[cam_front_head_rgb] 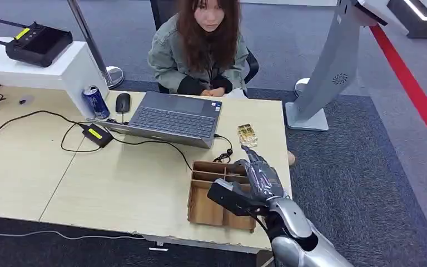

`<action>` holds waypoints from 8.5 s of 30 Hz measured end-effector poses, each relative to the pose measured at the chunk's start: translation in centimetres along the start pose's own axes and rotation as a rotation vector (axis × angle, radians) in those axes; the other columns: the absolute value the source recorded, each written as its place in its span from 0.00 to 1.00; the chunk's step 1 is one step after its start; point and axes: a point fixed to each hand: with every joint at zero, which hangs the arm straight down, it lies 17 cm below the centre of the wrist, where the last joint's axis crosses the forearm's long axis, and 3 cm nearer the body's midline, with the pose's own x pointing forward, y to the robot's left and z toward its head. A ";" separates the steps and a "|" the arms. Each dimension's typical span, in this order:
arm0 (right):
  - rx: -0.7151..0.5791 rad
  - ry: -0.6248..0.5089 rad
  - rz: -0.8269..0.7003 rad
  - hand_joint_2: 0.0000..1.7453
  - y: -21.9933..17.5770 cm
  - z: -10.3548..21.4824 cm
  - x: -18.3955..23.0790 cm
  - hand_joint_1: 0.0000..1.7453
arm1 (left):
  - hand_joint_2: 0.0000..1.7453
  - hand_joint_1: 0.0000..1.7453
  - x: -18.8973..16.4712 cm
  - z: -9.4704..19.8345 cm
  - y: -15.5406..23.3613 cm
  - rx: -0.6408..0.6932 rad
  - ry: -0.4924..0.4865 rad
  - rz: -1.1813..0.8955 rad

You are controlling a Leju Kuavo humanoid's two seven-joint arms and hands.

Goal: Pass the card to the sensor for recognition and then transmit it.

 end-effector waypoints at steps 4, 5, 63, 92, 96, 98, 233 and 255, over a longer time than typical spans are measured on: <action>0.004 -0.007 -0.003 1.00 0.1 0.0 0.1 0.45 | 0.00 0.00 0.1 0.6 2.4 0.034 0.002 0.002; 0.005 -0.009 -0.005 1.00 0.1 0.0 0.2 0.45 | 0.00 0.00 0.2 0.6 2.6 0.038 0.002 0.002; 0.025 -0.031 -0.021 1.00 0.8 -0.9 0.8 0.52 | 0.00 0.00 0.5 0.9 3.2 0.050 0.001 0.004; 0.027 -0.014 -0.015 1.00 1.0 -1.9 0.7 0.38 | 0.00 0.00 0.5 0.8 3.0 0.045 0.000 0.003; 0.026 -0.011 -0.013 1.00 1.0 -2.0 0.7 0.42 | 0.00 0.00 0.5 0.9 3.0 0.045 -0.002 0.003; 0.026 -0.011 -0.011 1.00 0.9 -2.1 0.7 0.42 | 0.00 0.00 0.5 0.9 3.0 0.045 -0.002 0.003; -0.044 0.083 0.029 1.00 -0.6 -3.2 -6.0 0.43 | 0.00 0.00 0.5 0.9 2.8 0.036 -0.012 -0.059; -0.050 0.075 0.020 1.00 -0.9 -3.5 -5.8 0.52 | 0.00 0.00 0.4 0.8 2.8 0.036 -0.008 -0.070</action>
